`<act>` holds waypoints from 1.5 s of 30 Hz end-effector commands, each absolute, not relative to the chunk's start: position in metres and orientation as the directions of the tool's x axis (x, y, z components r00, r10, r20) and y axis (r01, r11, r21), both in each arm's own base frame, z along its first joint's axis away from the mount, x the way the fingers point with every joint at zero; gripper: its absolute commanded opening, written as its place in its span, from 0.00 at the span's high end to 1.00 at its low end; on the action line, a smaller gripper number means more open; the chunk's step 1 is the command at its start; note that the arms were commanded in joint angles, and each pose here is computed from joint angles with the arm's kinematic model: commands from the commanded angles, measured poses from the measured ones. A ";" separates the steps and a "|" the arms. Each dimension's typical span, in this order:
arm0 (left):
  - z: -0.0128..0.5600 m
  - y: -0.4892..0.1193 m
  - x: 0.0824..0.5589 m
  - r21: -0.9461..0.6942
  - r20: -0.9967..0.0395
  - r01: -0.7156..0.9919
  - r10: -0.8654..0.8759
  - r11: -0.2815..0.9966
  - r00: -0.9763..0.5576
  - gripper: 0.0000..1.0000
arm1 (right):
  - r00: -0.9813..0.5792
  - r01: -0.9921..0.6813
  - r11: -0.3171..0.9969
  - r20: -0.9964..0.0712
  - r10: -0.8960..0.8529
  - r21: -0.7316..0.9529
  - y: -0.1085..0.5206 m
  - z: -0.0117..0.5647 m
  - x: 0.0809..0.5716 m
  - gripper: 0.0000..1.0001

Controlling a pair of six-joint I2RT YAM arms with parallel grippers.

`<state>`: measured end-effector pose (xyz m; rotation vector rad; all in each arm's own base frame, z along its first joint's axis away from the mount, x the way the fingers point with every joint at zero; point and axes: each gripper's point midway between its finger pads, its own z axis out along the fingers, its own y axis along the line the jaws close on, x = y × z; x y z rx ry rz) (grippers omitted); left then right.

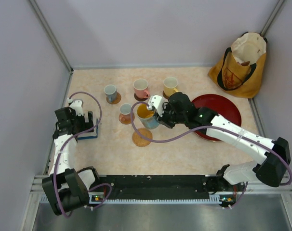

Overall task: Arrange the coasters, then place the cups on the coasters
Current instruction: Place the cup on the coaster.

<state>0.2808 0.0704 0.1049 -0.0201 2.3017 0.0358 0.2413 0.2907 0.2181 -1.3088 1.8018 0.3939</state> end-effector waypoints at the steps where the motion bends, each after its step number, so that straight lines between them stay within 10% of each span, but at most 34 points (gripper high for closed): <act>1: 0.115 0.076 0.289 0.036 -0.780 -0.039 0.003 0.999 -0.625 0.01 | 0.059 -0.887 0.384 -0.886 -0.460 -0.258 0.337 0.276 0.249 1.00; 45: 0.117 0.075 0.287 0.043 -0.787 -0.037 0.011 0.998 -0.616 0.01 | -0.119 -0.899 0.431 -0.903 -0.414 -0.079 0.378 0.144 0.235 1.00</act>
